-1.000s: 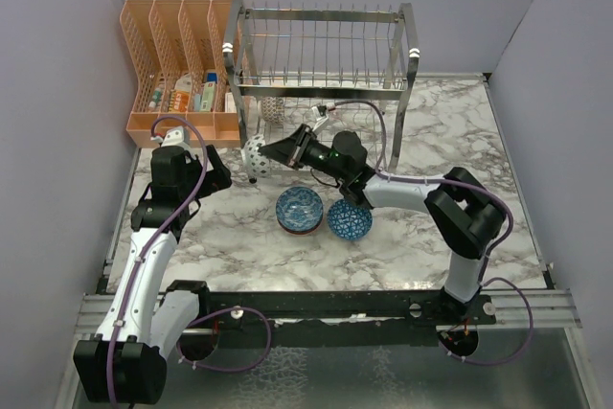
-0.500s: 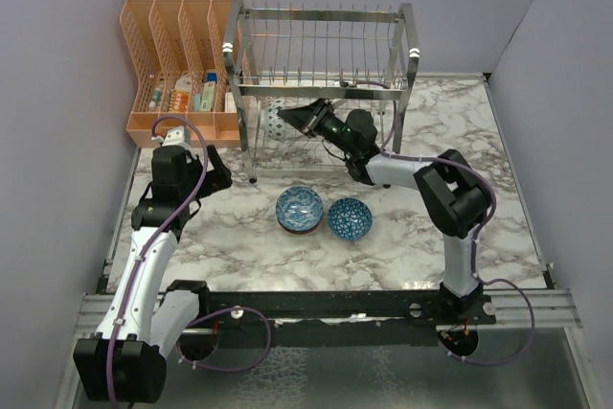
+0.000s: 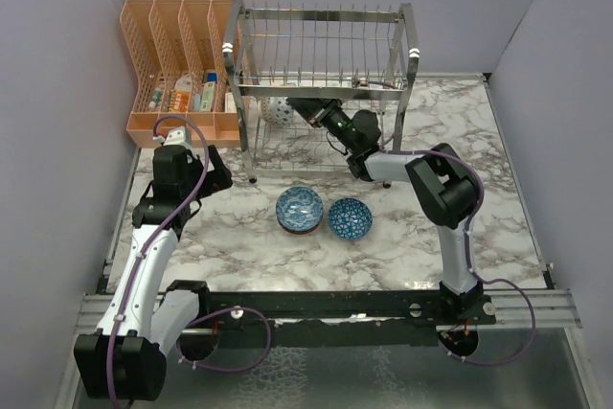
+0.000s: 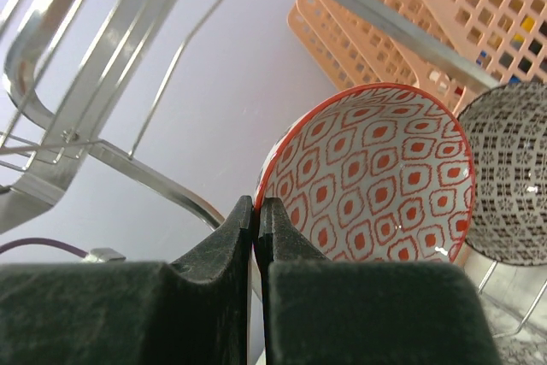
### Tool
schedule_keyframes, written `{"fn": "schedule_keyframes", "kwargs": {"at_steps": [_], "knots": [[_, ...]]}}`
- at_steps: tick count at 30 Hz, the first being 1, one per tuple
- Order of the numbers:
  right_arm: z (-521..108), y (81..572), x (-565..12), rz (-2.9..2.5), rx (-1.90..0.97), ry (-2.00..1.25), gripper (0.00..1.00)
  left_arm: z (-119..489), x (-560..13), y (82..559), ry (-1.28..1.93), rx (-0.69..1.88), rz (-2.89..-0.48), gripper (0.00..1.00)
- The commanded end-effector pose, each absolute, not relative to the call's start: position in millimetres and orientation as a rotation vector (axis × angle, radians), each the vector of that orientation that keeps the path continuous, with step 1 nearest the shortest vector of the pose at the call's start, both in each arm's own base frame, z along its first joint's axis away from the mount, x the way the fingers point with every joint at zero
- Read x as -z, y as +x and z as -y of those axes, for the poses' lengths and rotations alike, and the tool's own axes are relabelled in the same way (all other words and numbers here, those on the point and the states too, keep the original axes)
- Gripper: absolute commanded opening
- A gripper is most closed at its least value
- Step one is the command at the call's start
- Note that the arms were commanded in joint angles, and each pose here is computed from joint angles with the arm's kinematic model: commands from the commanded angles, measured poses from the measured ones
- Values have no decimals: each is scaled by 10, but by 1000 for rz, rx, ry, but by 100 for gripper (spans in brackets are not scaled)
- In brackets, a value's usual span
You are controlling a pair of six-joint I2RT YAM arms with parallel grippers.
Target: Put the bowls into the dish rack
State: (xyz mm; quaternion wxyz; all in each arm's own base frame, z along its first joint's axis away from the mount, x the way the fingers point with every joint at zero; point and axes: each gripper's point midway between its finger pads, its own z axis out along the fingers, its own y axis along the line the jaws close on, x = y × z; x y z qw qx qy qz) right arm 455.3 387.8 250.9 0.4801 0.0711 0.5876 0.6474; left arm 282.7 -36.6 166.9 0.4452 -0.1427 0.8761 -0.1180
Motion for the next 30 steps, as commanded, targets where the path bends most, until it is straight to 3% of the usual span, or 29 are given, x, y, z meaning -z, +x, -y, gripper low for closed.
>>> {"fn": "schedule_keyframes", "kwargs": {"at_steps": [1,30], "knots": [[-3666,4697,-2856,-1235,-1559,209,1,397,-1758,2870,-322,303,-2148,99],[-3589,5450,-2136,-1287,-1772,458,1,415,-1662,2864,-317,290,-2188,99]]}}
